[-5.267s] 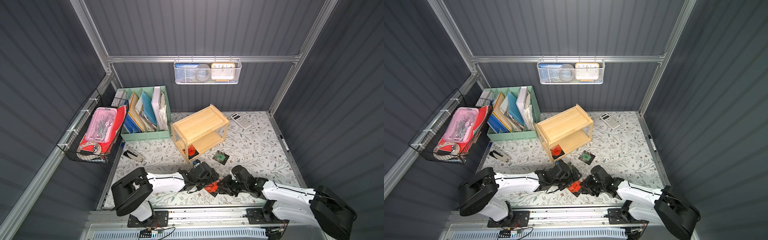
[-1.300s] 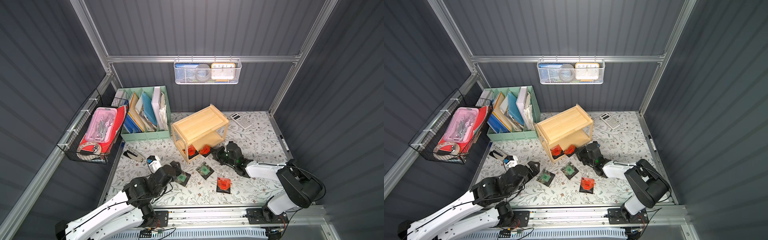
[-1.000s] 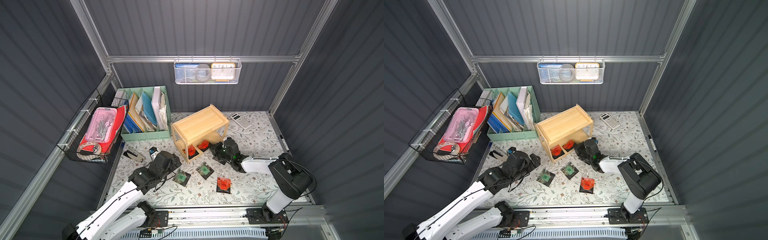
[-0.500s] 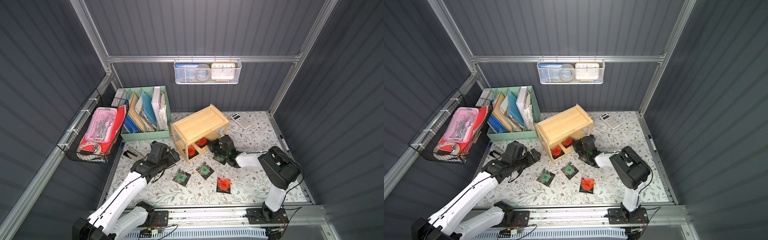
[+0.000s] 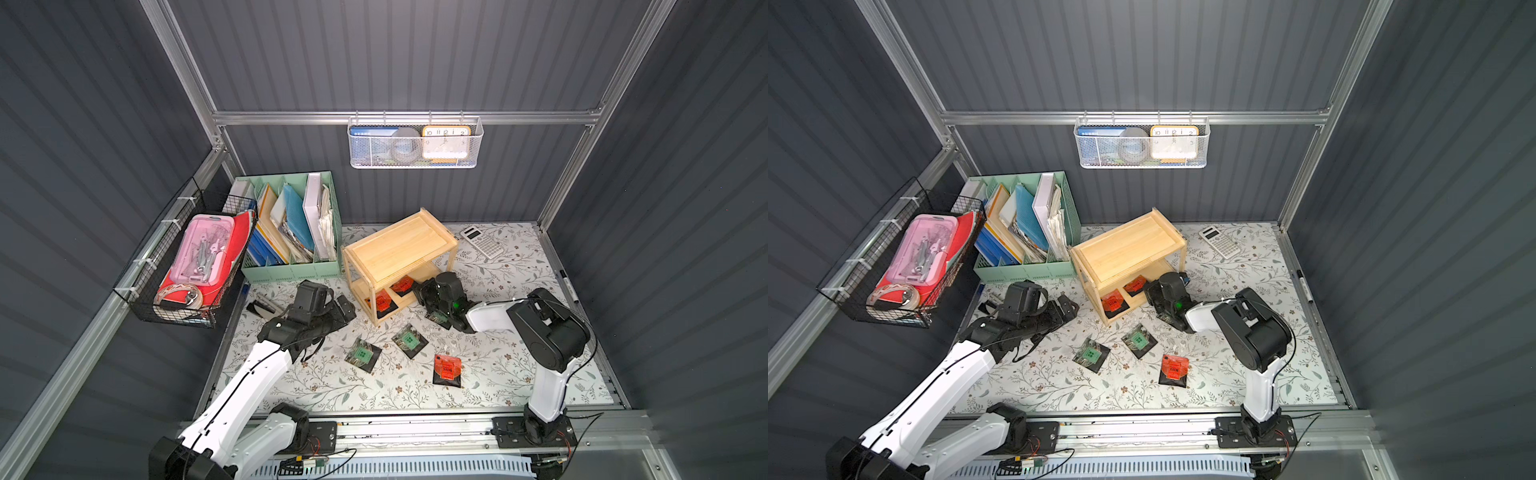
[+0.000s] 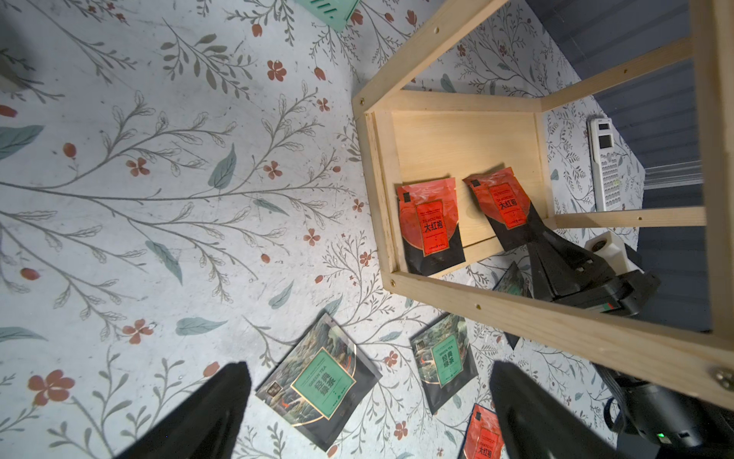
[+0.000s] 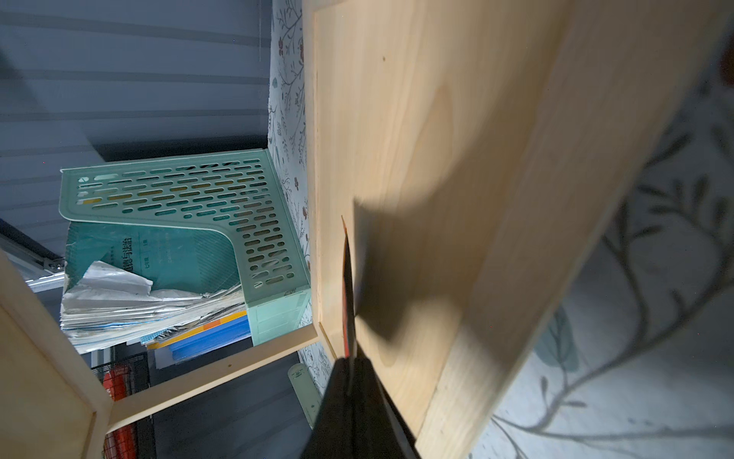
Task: Place the tea bags on the shelf by color
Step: Place the tea bag on the shelf.
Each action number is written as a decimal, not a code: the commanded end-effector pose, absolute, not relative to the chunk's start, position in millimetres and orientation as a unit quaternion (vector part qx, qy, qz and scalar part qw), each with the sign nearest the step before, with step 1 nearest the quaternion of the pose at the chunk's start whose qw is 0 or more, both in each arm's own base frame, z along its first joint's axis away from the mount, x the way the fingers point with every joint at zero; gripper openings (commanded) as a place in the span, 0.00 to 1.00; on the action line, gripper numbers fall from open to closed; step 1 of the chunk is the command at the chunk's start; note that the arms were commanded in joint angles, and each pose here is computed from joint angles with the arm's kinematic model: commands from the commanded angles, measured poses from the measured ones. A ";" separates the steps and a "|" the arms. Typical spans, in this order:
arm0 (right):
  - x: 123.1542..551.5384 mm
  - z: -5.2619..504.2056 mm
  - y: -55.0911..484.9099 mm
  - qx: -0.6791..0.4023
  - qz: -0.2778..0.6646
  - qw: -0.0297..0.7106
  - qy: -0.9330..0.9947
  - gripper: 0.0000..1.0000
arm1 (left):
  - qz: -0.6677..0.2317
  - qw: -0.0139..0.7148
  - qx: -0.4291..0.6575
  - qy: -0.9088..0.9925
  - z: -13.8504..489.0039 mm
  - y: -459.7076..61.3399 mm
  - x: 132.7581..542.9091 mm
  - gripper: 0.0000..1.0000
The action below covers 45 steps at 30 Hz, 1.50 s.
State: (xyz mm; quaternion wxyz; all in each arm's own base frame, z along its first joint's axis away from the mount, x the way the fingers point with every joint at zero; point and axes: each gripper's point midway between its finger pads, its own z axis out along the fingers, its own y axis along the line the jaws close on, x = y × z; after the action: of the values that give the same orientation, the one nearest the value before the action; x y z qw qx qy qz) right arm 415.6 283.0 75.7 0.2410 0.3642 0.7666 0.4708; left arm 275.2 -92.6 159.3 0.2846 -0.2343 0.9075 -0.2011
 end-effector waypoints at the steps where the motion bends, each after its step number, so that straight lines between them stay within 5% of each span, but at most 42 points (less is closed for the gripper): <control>1: 416.1 70.9 280.5 0.381 0.452 0.240 0.770 0.00 | -0.206 0.288 -0.221 0.909 165.0 -93.9 278.3 1.00; 38: 409.2 45.9 291.4 0.395 0.414 0.206 0.794 0.00 | -0.207 0.279 -0.219 0.912 160.8 -86.2 279.4 1.00; 45: 406.8 45.6 289.6 0.395 0.404 0.203 0.800 0.18 | -0.210 0.277 -0.220 0.912 159.0 -85.3 281.0 1.00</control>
State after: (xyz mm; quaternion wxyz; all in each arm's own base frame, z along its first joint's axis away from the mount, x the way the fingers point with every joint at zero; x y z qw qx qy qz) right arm 407.8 289.2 45.9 0.2039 0.3941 0.7936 0.4163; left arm 279.1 -84.5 155.1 0.2737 -0.2331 0.9098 -0.2074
